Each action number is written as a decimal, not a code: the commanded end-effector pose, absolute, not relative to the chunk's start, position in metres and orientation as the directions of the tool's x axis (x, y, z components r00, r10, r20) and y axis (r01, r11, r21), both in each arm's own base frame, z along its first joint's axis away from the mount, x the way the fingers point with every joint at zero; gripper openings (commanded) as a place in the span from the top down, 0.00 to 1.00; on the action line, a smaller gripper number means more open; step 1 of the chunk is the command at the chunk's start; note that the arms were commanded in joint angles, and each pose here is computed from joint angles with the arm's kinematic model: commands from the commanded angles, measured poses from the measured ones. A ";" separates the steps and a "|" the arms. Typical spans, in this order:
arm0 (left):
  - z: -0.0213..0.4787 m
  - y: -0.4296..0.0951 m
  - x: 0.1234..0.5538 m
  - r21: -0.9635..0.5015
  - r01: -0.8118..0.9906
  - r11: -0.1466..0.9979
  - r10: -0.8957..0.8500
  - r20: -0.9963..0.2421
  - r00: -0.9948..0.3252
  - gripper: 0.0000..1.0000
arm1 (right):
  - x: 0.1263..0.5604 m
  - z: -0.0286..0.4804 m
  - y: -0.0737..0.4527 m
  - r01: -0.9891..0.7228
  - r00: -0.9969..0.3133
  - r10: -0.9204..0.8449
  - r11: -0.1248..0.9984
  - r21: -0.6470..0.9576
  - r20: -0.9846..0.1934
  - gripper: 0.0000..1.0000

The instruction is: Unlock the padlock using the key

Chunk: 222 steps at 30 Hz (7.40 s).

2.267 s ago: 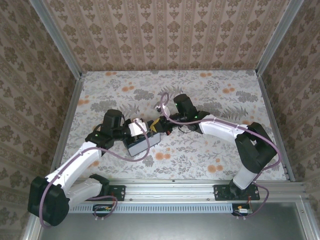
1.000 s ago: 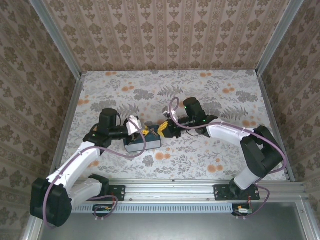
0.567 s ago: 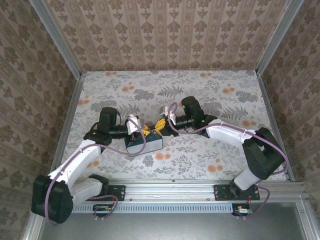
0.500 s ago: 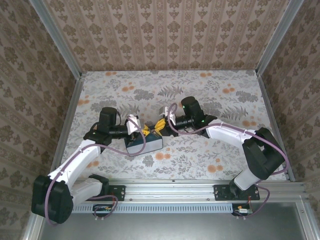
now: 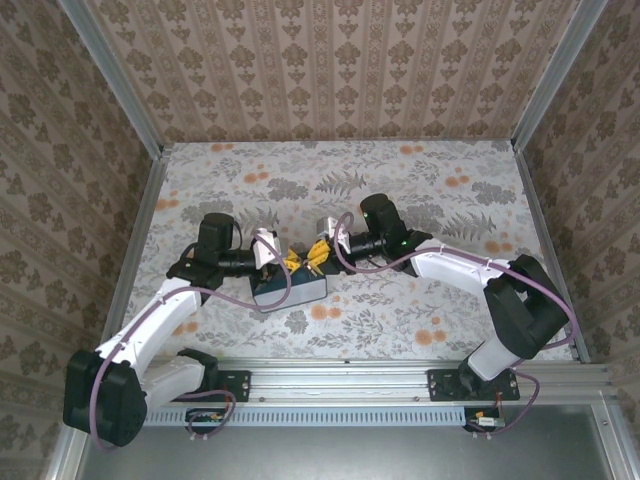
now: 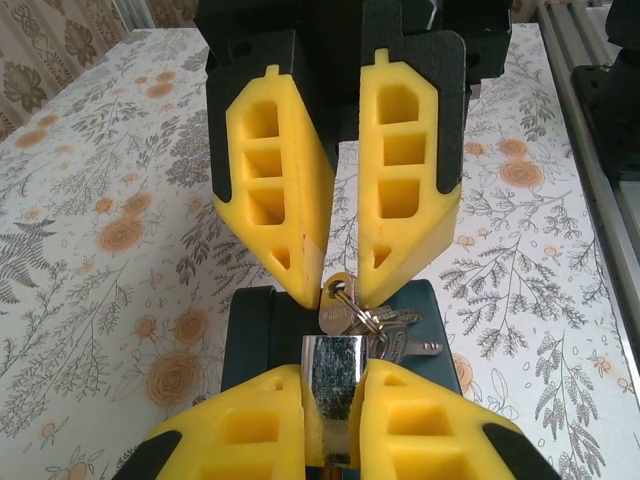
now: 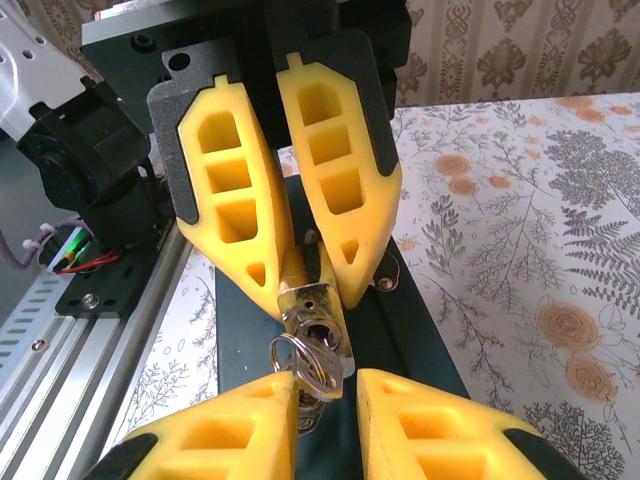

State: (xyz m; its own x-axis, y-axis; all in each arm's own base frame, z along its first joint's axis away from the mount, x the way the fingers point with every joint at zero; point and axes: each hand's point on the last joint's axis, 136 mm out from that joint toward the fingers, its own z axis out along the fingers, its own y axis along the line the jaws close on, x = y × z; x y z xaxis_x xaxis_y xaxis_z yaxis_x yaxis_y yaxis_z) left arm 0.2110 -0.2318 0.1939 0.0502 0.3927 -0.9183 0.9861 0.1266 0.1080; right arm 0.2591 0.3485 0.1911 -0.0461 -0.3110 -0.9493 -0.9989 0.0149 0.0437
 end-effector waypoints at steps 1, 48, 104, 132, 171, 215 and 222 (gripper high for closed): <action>0.227 -0.237 0.212 0.157 0.983 0.091 0.326 -0.938 0.119 1.00 | 0.258 0.205 0.357 -1.000 0.008 -0.271 -0.021 -0.003 -0.963 0.77; 0.225 -0.292 0.211 0.439 0.895 0.081 0.393 -0.839 0.376 1.00 | 0.268 0.208 0.371 0.240 -0.966 0.170 0.311 0.920 0.195 1.00; 0.232 -0.240 0.292 -0.051 0.839 0.542 0.254 -0.941 -0.222 0.63 | 0.304 0.188 0.276 0.275 -0.940 0.327 0.548 0.790 0.101 0.76; 0.189 -0.185 0.312 -0.286 0.581 0.762 0.141 -0.803 -0.580 0.63 | 0.310 0.196 0.319 -0.987 -0.148 -0.459 0.123 0.102 -0.876 0.41; 0.142 -0.189 0.279 -0.198 0.602 0.774 0.324 -0.692 -0.645 0.67 | 0.300 0.176 0.321 -0.966 -0.181 -0.673 0.258 0.001 -0.717 0.98; 0.124 -0.296 0.264 -0.605 0.487 0.631 0.160 -0.512 -0.844 0.79 | 0.363 0.163 0.253 -0.114 -0.625 0.135 0.959 0.260 -0.769 1.00; 0.133 -0.289 0.272 -0.618 0.482 0.620 0.135 -0.521 -0.842 0.79 | 0.384 0.161 0.259 -0.088 -0.579 0.248 0.928 0.362 -0.777 1.00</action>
State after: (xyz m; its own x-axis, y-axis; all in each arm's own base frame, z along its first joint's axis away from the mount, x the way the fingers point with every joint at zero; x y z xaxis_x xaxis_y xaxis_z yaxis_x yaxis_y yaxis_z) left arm 0.2662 -0.2899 0.1168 -0.8442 0.1615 -0.5111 0.4839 0.6398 -0.5970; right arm 0.3691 0.2577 0.1573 -0.6255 0.1666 -0.7622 -0.1211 0.9444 0.3057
